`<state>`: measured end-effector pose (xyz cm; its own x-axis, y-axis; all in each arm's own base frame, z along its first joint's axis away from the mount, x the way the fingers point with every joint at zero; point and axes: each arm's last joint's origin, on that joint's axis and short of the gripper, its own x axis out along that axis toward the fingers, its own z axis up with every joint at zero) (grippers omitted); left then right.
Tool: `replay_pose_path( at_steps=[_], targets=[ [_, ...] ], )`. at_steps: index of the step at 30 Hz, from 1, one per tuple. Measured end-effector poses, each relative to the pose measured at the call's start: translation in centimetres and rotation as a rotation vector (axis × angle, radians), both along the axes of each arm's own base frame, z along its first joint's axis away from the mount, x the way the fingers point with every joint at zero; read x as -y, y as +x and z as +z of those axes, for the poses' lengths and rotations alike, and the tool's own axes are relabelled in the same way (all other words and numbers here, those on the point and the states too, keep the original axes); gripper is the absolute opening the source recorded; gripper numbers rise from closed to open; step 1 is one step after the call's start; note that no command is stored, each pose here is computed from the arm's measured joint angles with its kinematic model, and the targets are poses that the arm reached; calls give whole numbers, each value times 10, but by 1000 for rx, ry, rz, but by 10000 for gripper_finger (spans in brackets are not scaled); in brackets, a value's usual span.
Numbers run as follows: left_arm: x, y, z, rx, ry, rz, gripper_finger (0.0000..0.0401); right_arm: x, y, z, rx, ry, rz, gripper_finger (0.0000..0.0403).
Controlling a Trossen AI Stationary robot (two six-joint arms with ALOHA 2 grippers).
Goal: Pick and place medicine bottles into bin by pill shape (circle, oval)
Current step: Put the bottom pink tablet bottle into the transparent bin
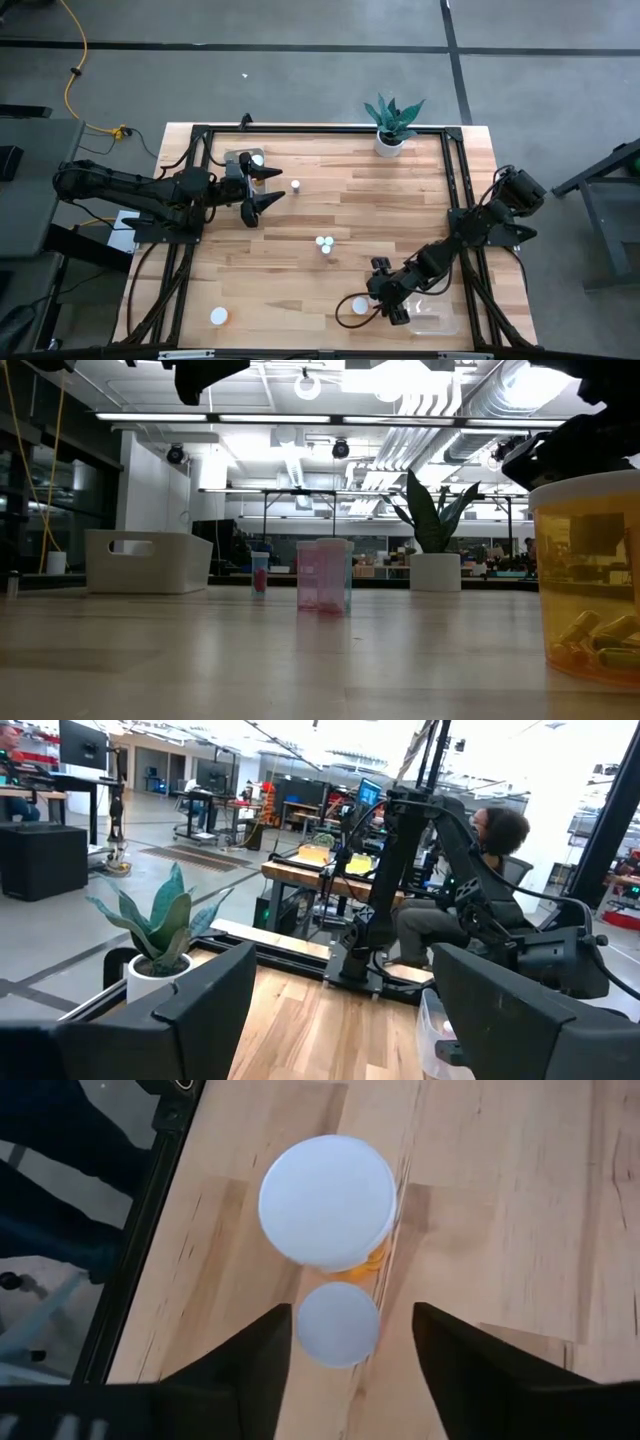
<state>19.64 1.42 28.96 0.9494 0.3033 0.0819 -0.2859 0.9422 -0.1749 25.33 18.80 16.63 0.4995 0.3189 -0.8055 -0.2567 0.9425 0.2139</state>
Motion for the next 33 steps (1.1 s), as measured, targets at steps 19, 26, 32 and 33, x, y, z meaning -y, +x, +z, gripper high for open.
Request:
replay_pose_path(
  at_steps=[19,26,32,33],
  targets=[
    [0,0,0,0,0,0,294,0,-1,0,-26,23,3,137],
    [0,0,0,0,0,0,294,-1,0,1,-9,35,3,133],
    [0,0,0,0,0,0,294,-1,1,1,1,38,-2,133],
    [0,0,0,0,0,0,294,-1,1,2,1,37,-2,133]
  ],
)
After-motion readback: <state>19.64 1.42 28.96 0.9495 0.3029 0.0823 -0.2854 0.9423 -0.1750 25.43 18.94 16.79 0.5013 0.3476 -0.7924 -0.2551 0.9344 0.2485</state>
